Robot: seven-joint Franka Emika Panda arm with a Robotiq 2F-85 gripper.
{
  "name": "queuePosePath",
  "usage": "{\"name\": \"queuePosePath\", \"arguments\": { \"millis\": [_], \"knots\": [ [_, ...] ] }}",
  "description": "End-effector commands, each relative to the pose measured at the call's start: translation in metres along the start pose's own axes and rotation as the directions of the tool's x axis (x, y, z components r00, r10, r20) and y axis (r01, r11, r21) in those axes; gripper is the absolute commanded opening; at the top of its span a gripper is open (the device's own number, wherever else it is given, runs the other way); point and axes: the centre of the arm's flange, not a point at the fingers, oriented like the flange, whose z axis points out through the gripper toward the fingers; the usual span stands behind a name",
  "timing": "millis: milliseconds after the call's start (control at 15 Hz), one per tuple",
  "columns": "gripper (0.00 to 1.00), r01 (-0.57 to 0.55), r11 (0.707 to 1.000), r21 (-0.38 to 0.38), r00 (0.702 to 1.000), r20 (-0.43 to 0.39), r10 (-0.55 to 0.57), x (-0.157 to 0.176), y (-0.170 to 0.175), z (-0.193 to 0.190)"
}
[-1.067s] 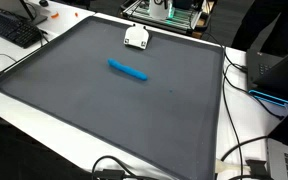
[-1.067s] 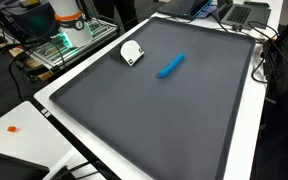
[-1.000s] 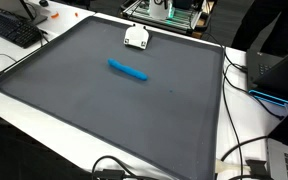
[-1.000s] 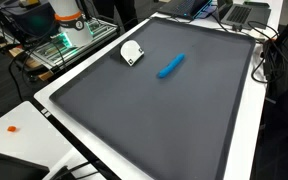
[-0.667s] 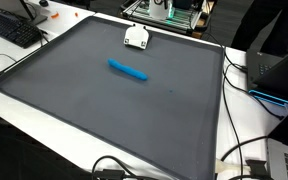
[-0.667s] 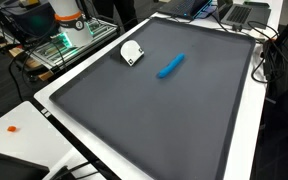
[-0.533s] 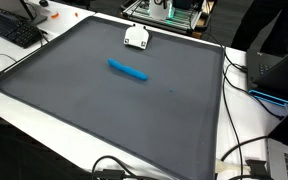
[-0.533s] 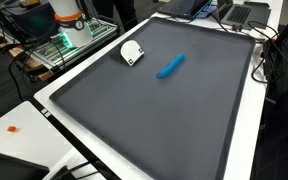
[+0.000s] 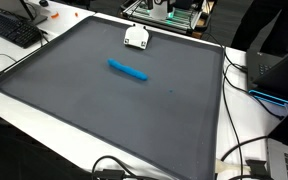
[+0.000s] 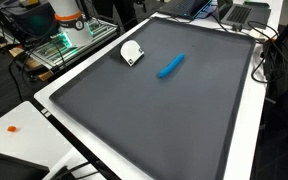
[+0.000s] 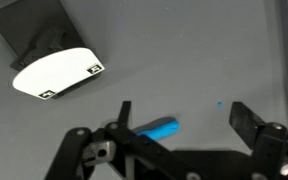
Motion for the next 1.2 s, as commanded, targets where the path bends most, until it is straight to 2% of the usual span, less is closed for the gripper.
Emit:
{"name": "queuePosePath", "arguments": {
  "millis": [0, 133, 267, 533, 600, 867, 1133],
  "knots": [
    [1.00, -0.194, 0.980, -0.051, 0.981, 0.007, 0.195, -0.007, 0.029, 0.007],
    [1.00, -0.297, 0.951, -0.085, 0.954, 0.014, 0.299, -0.006, 0.044, 0.012],
    [1.00, -0.394, 0.911, -0.124, 0.917, 0.015, 0.399, -0.007, 0.059, 0.019],
    [1.00, -0.581, 0.800, -0.151, 0.804, 0.049, 0.593, -0.011, 0.086, 0.034],
    [1.00, -0.608, 0.780, -0.145, 0.781, 0.067, 0.621, -0.013, 0.091, 0.039],
    [1.00, -0.676, 0.722, -0.147, 0.714, 0.108, 0.691, -0.018, 0.107, 0.057],
    [1.00, -0.694, 0.704, -0.151, 0.697, 0.101, 0.709, -0.016, 0.113, 0.072]
  ]
}}
